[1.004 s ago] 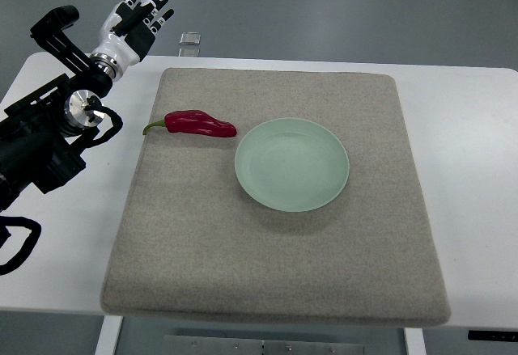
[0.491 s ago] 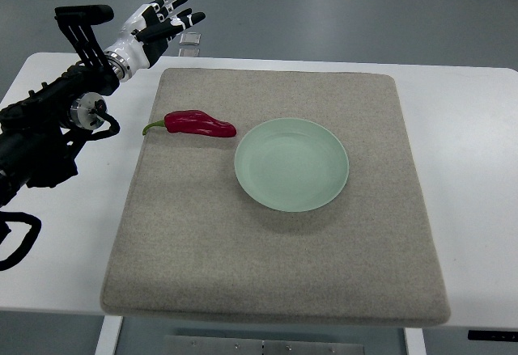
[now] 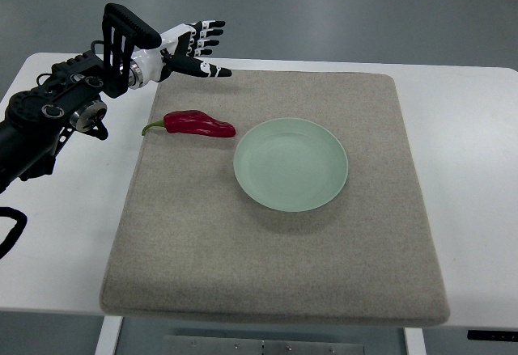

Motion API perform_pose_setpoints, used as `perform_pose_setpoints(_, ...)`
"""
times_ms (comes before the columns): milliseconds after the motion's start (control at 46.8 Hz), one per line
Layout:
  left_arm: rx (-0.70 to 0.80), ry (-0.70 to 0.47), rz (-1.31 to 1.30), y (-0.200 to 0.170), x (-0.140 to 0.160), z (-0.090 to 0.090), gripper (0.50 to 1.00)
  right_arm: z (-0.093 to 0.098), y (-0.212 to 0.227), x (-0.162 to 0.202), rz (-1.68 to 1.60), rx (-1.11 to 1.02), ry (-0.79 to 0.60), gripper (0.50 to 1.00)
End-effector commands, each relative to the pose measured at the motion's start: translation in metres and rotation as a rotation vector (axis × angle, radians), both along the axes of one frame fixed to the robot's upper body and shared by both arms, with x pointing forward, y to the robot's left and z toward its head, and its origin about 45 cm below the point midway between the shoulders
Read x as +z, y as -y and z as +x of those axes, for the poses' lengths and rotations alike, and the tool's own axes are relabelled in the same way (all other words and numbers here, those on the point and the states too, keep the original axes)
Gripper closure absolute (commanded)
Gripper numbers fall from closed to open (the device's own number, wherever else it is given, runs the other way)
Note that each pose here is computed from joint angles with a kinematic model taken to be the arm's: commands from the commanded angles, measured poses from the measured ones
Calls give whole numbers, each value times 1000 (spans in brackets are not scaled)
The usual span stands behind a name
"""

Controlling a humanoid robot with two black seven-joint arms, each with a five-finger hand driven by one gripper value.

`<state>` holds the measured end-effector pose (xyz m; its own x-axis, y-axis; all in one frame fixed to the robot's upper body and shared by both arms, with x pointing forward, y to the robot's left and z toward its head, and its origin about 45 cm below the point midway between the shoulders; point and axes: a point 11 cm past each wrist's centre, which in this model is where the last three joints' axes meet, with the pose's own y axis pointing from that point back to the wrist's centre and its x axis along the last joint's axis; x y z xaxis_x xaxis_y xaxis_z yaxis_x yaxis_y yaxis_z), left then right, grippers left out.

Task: Place red pepper on plate with left hand
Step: 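Reach the left hand forward over the red chili pepper, then close the left hand's fingers around the red chili pepper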

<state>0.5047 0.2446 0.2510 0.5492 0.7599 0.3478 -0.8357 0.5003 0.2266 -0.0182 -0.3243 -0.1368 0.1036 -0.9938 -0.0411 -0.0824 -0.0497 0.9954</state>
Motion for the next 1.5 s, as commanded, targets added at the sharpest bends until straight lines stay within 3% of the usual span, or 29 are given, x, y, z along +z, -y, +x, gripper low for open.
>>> perform_pose_setpoints(0,-62,-6,59,10,-3,-5,519,0,0,0,0,0,0,572)
perform_pose_setpoints(192,-126,10,252,-6,5,-7,514,0,0,0,0,0,0,572)
perform_pose_setpoints(598,-326,83,631,2,1,-15,525,0,0,0,0,0,0,572)
perform_pose_setpoints(897,-411,110,728,11,-6,-22,527,0,0,0,0,0,0,572)
perform_pose_setpoints(1196,-417,102,726,12,-9,-24,572,0,0,0,0,0,0,572)
perform_pose_setpoints(1324,-420,91,726,10,-10,-25,634,0,0,0,0,0,0,572)
perform_pose_setpoints(1474,-420,81,731,6,-12,-26,643,0,0,0,0,0,0,572)
